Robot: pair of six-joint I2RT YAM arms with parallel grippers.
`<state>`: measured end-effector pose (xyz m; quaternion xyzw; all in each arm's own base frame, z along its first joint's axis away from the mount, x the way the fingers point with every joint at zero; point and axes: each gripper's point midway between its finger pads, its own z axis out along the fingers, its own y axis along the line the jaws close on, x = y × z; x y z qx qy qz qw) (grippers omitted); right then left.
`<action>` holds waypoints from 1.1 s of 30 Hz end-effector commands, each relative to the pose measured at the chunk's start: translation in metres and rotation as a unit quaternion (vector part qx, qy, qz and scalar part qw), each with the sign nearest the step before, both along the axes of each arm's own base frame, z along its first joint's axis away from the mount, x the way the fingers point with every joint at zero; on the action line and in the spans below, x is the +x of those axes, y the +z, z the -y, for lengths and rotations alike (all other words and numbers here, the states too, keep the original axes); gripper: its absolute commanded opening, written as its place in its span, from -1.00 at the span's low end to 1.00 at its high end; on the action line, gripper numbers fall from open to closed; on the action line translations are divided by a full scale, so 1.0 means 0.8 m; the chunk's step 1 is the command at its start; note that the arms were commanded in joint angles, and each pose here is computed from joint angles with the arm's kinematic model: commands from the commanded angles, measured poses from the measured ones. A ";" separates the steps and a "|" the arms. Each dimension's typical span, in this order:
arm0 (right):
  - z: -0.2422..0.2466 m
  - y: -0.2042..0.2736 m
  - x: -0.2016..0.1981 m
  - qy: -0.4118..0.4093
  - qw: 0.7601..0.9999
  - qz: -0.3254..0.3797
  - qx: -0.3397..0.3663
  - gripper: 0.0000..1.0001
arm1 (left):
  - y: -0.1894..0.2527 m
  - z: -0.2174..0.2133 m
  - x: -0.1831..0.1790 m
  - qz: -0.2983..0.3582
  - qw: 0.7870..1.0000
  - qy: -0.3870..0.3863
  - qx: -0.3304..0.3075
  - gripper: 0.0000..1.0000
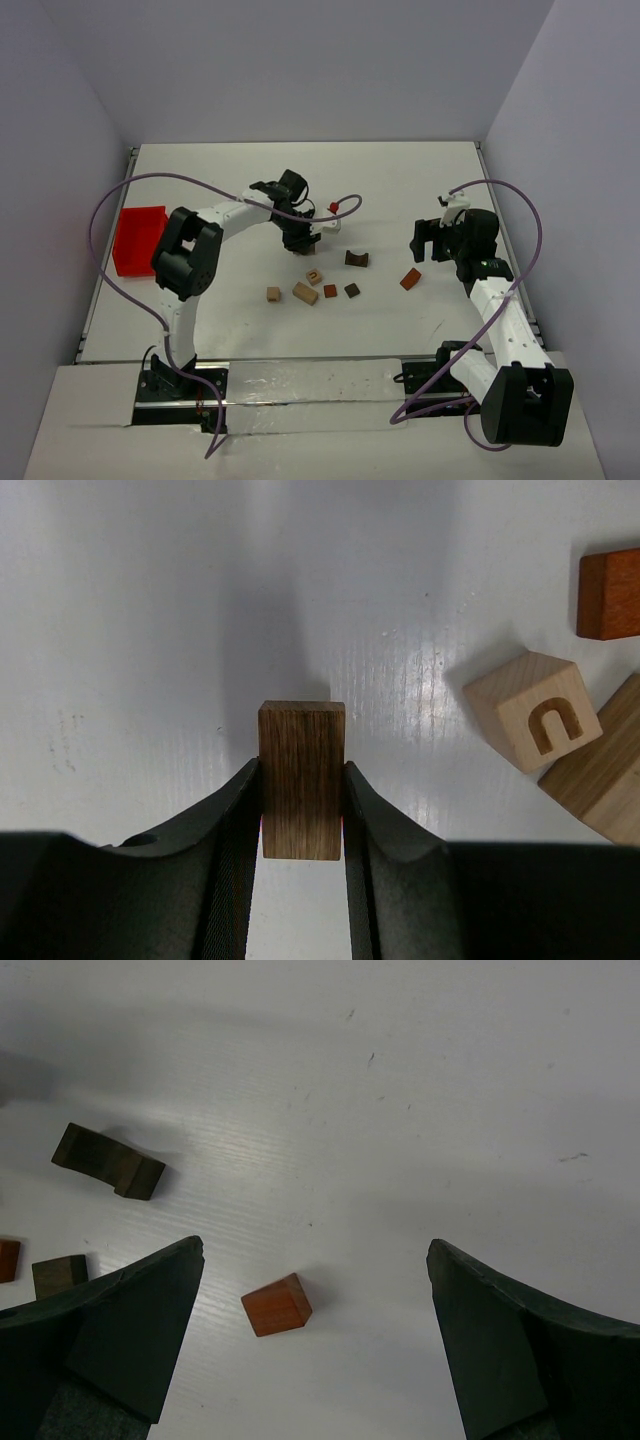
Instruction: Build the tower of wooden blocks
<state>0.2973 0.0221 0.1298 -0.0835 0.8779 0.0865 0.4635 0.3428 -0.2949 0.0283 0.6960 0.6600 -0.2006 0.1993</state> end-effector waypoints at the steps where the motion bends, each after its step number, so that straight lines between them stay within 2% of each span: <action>1: -0.001 0.027 0.009 0.005 1.000 0.028 -0.003 0.99 | -0.012 0.009 0.001 0.004 1.000 -0.013 -0.002 -0.52; 8: -0.002 0.029 0.010 0.005 1.000 0.030 0.002 0.99 | -0.028 0.008 0.004 -0.002 1.000 -0.004 0.009 -0.46; 14: 0.001 0.029 0.011 0.000 0.999 0.033 -0.004 0.99 | -0.032 0.011 0.002 -0.008 1.000 -0.003 0.009 -0.23; 19: 0.001 0.029 0.011 -0.001 0.999 0.033 -0.004 0.99 | -0.033 0.008 -0.001 -0.010 1.000 -0.004 0.018 0.16; 20: 0.001 0.029 0.011 -0.001 0.999 0.033 -0.004 0.99 | -0.033 0.007 -0.002 -0.012 1.000 -0.004 0.020 0.18; 21: 0.001 0.030 0.010 -0.001 0.999 0.034 -0.004 0.99 | -0.033 0.006 -0.004 -0.014 1.000 -0.003 0.022 0.30; 24: 0.001 0.032 0.010 -0.003 0.999 0.036 -0.003 0.99 | -0.024 0.005 -0.004 -0.012 1.000 0.000 0.017 0.40; 28: 0.001 0.035 0.009 -0.004 0.999 0.040 -0.001 0.99 | 0.020 0.005 0.014 0.004 1.000 0.015 -0.001 0.50; 33: -0.003 0.040 0.008 0.000 0.999 0.045 0.006 0.99 | 0.159 -0.014 0.028 0.047 0.995 0.037 -0.086 0.50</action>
